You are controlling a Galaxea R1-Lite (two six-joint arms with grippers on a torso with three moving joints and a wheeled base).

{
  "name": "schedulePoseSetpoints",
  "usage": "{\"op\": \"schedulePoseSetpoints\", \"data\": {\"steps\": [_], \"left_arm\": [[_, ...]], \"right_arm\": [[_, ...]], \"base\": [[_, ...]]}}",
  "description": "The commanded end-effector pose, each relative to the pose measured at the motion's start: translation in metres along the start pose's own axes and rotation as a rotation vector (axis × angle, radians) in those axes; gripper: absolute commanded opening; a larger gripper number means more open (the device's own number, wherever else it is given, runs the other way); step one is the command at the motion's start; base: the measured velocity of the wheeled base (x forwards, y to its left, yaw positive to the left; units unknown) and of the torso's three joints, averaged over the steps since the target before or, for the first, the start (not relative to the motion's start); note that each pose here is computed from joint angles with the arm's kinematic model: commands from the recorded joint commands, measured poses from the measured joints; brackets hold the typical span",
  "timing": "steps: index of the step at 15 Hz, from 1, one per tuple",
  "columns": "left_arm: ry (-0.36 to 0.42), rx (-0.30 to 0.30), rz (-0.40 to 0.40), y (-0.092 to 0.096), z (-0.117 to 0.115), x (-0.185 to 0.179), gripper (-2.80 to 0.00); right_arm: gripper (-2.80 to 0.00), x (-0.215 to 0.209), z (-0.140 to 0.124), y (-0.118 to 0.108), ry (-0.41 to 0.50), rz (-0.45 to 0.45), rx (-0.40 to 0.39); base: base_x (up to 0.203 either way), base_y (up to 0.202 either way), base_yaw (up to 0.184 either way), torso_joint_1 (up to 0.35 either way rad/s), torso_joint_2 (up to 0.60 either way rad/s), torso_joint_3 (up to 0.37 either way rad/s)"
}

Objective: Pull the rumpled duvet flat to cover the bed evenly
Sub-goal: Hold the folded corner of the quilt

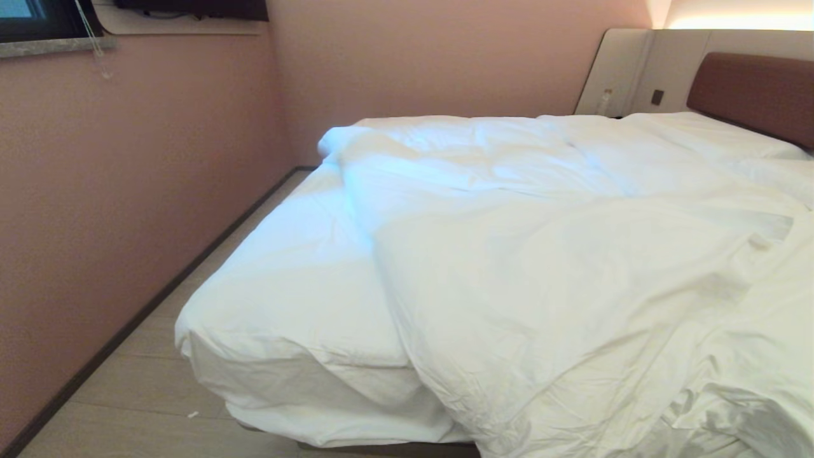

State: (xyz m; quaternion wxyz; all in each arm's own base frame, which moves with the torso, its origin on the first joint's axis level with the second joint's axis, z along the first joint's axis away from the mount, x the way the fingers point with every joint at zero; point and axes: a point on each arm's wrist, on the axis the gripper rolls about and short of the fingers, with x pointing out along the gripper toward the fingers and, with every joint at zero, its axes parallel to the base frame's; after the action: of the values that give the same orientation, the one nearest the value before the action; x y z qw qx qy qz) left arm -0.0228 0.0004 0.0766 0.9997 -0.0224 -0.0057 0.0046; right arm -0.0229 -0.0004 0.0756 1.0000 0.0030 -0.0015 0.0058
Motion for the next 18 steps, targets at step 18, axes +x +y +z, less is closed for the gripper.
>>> {"op": "schedulePoseSetpoints", "data": {"steps": [18], "left_arm": [[0.001,0.002,0.000,0.0000,0.0000,0.0000,-2.80]], "right_arm": [[-2.80,0.0001,0.0000,0.0000,0.001,0.001,0.000]], "base": [[-0.001,-0.080,0.000,0.001,0.00,0.001]]}}
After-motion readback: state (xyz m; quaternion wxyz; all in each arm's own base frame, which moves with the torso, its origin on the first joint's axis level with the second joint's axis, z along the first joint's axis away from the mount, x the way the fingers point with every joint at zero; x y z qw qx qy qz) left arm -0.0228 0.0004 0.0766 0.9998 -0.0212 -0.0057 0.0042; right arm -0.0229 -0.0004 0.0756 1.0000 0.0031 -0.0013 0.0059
